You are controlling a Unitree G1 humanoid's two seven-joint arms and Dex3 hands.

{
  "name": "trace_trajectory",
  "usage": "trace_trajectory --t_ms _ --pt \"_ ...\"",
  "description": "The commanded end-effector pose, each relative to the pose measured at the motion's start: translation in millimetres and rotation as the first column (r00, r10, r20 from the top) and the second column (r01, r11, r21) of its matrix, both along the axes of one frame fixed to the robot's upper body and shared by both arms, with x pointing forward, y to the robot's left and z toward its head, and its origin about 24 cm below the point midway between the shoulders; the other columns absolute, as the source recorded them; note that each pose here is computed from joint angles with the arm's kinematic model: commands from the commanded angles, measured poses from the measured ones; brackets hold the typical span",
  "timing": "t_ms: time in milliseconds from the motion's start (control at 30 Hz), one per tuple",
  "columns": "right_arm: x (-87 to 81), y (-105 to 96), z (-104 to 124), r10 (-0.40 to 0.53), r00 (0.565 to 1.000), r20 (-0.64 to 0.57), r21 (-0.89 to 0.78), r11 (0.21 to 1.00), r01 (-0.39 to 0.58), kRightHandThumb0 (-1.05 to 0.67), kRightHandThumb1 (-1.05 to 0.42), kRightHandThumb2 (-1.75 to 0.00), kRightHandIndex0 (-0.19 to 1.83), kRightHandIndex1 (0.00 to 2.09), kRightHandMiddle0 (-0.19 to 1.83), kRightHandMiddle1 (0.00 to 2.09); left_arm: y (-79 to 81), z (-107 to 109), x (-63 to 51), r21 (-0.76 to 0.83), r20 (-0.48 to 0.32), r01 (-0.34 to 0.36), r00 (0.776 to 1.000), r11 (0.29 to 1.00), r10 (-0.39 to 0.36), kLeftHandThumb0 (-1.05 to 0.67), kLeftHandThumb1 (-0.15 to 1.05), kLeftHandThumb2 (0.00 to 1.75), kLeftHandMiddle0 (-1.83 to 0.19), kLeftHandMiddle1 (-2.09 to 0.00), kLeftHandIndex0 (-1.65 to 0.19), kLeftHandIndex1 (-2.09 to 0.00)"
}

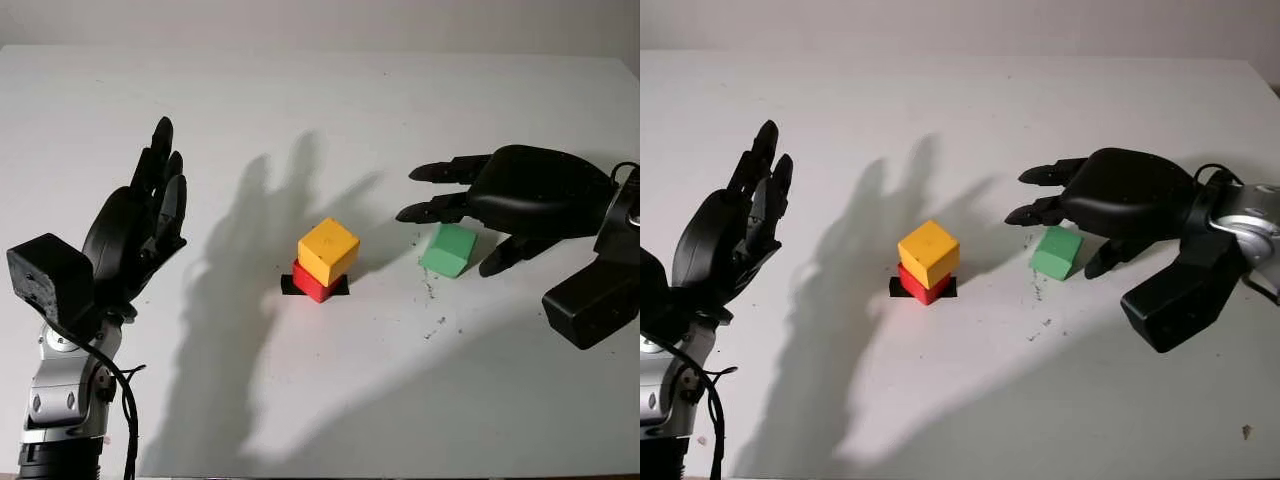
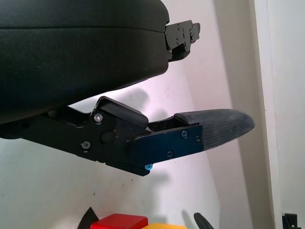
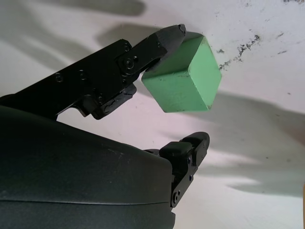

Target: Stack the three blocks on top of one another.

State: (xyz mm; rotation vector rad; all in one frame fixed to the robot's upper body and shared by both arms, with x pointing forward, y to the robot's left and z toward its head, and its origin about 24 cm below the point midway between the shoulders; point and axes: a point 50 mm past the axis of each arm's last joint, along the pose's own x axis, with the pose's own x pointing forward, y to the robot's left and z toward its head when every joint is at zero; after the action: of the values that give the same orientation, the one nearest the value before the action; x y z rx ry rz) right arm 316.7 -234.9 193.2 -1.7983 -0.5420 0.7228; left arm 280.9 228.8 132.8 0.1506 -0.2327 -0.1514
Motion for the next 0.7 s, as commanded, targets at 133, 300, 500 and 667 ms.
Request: trace_trajectory --t_ms 133,300,500,667 --pt "2.4 2.2 -9.3 0.039 0.999 0.009 -0.018 0.999 -0.038 -0.49 -0.80 -0.07 0.20 0.03 0.50 0.06 -2.3 1.9 -1.5 0.017 0.006 0.001 1.000 1.000 -0.001 -0.80 1.05 0.65 0.19 0.00 0.19 0.00" --pt "4.0 -0.3 -11.8 0.043 0.999 0.024 -0.051 0.998 -0.041 -0.47 -0.83 -0.07 0.17 0.02 0.54 0.08 -2.2 3.6 -1.7 0.025 0.008 0.001 1.000 1.000 -0.001 -0.81 1.05 0.64 0.19 0.00 0.19 0.00" --pt "7.0 -5.0 -10.7 0.036 0.995 0.093 0.015 0.999 -0.037 -0.28 -0.94 -0.09 0.25 0.07 0.71 0.17 -1.2 1.1 -2.2 0.012 0.005 0.006 1.000 1.000 -0.006 -0.80 1.05 0.64 0.19 0.00 0.19 0.00" --pt "10.2 -6.2 -5.1 0.034 0.990 0.138 -0.016 0.999 -0.033 -0.21 -0.94 -0.06 0.31 0.08 0.85 0.35 -0.7 1.8 -1.8 0.018 0.006 0.003 1.000 1.000 -0.004 -0.80 1.05 0.64 0.19 0.00 0.19 0.00"
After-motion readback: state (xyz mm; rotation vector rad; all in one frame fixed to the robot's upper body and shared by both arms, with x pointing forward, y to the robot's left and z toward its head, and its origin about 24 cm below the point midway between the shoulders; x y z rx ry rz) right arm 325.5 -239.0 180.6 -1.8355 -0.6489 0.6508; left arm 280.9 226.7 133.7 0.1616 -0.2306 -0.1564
